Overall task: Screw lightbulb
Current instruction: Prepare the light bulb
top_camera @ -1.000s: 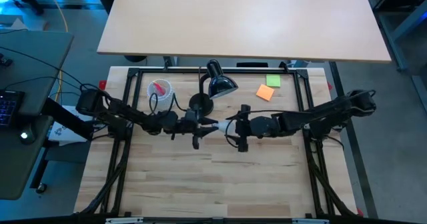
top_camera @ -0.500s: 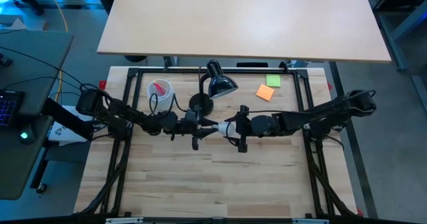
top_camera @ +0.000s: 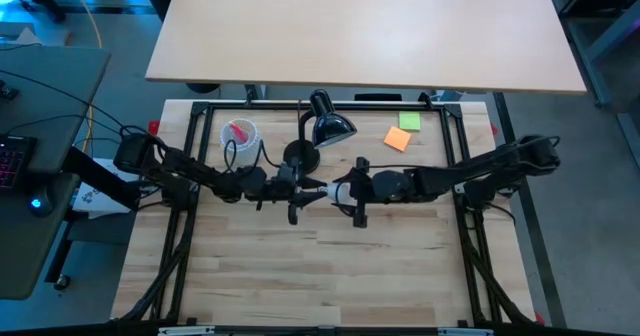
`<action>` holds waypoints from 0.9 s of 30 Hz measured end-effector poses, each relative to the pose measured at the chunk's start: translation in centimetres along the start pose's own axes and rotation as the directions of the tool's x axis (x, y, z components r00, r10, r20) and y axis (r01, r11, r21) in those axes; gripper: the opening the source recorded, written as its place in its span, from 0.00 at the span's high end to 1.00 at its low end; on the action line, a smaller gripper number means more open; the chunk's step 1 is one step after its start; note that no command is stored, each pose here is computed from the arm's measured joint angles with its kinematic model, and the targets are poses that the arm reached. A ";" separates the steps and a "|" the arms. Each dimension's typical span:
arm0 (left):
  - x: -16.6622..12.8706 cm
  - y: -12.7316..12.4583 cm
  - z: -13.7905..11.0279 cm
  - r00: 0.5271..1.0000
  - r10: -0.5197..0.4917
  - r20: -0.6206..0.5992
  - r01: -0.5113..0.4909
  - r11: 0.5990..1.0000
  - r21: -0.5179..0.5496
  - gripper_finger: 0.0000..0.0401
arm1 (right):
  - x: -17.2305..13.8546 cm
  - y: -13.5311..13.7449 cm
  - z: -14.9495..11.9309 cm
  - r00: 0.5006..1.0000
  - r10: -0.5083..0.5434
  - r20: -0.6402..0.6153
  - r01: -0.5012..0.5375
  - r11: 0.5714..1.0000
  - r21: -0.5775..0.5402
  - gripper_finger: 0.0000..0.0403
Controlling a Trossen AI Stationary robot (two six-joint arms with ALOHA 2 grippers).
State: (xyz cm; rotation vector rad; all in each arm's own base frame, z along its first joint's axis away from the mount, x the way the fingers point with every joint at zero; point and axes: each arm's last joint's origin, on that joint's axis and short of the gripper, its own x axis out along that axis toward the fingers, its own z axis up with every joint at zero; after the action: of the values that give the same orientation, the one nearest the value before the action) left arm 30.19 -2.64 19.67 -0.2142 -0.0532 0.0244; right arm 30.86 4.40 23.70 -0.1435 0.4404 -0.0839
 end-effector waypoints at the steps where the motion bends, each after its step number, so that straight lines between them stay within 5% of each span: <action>1: 0.0 0.0 -0.1 1.000 0.002 -0.005 -0.002 1.000 0.001 0.73 | 0.1 0.0 -0.1 1.000 0.000 -0.004 0.000 1.000 0.001 0.32; 17: 0.0 0.2 -0.4 0.999 0.021 -0.039 -0.021 1.000 0.004 0.72 | 1.0 0.2 -0.8 0.999 -0.023 -0.032 0.024 1.000 0.019 0.37; 27: -0.1 0.6 -1.5 0.986 0.054 -0.157 -0.055 0.998 0.001 0.62 | 0.9 0.2 -2.2 0.987 -0.012 -0.162 0.024 0.997 0.069 0.37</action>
State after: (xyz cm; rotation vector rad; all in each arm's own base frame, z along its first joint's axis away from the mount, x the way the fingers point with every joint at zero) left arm 30.16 -2.36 18.05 -0.2205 0.1100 0.0620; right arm 30.73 4.26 21.31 -0.0708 0.5970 -0.1296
